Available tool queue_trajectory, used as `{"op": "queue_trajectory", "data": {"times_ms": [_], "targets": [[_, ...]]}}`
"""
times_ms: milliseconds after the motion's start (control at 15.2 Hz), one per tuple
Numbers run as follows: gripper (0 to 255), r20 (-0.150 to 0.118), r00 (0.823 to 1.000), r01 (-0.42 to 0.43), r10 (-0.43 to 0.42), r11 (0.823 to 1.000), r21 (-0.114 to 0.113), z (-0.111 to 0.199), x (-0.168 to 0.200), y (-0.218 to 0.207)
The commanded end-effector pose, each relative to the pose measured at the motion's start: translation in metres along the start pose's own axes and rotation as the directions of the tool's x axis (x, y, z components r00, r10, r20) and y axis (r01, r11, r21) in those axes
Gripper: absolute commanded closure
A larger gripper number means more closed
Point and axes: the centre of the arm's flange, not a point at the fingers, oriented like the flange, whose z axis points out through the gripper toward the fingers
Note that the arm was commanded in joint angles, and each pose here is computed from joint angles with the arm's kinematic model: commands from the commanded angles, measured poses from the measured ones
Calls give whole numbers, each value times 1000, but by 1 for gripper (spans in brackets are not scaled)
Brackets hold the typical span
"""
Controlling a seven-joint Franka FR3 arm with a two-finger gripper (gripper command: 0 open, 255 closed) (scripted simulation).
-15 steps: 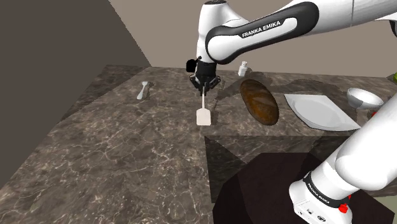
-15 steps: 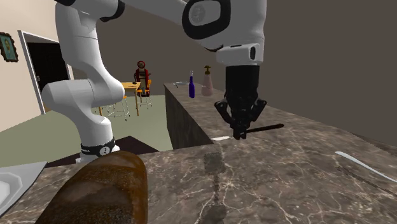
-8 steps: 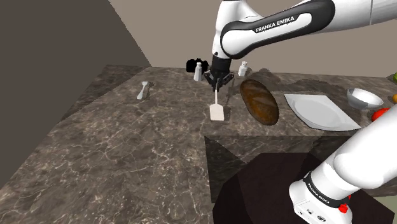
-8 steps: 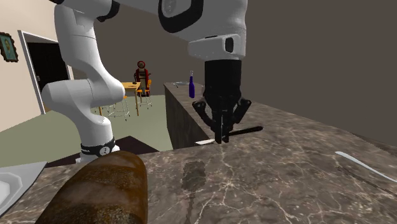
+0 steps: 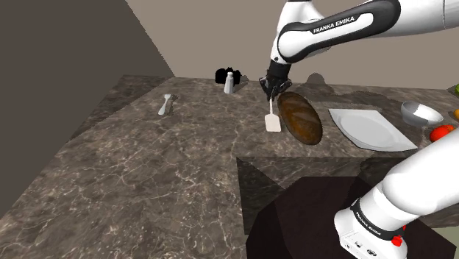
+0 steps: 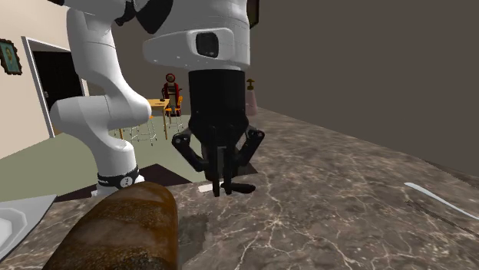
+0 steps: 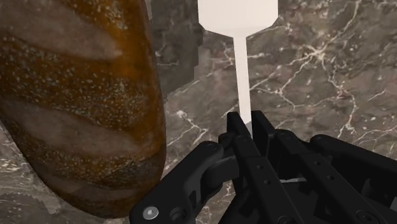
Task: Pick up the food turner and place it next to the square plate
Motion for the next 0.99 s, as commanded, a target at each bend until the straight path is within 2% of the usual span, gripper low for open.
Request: {"op": "queue_trajectory", "data": {"times_ms": [0, 924], "targets": [[255, 0, 1000, 2, -2, 1000, 1, -1, 7, 25], [255, 0, 1000, 2, -2, 1000, 1, 3, 79, 196]]}}
